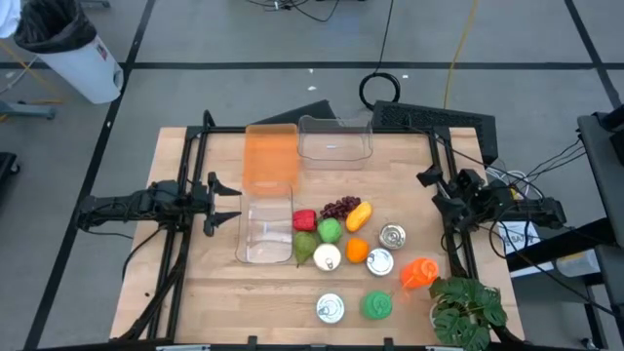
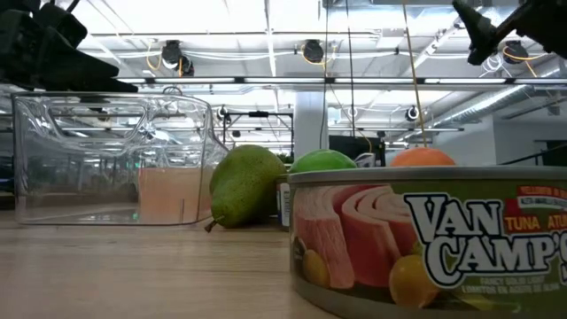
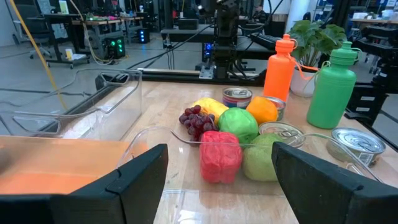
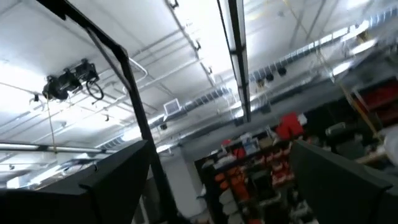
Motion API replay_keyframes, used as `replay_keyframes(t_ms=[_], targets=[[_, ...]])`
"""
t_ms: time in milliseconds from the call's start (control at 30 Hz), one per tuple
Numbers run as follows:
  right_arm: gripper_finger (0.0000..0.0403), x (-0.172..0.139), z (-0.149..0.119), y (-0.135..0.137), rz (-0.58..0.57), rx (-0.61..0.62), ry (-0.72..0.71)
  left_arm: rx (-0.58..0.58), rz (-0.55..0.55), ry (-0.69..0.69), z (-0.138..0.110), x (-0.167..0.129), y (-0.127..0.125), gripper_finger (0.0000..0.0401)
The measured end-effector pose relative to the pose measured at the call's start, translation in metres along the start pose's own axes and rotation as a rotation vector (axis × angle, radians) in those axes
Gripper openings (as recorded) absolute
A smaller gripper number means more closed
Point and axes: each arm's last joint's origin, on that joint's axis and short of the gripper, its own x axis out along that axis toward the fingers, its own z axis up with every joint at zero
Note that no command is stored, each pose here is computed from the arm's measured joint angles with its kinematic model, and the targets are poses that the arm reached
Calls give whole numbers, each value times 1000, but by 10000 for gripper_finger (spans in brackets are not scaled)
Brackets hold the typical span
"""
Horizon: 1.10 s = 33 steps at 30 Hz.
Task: Pick & Place Food Item
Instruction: Put the orange tumbler into the orange bin
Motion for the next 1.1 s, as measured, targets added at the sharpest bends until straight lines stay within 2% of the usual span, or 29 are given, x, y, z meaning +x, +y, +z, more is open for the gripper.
replay_keyframes(t_ms=[233,367,467,633,800,1000,1100], targets=[[368,0,-3,-2,-22,69,25,0,0,0,0,0,0,296],[368,0,5,6,119,73,-2,0,0,0,0,0,0,296],[368,5,-2,8,191,106,159,0,0,0,0,0,0,296],[368,44,22,27,162,88,395,0,0,-1,0,0,0,296],[368,89,21,40,-39,173,881,0,0,-2,0,0,0,296],[368,120,0,50,-519,378,1431,0,0,-2,0,0,0,296],[368,128,-9,59,-711,484,1604,0,0,-2,0,0,0,296]])
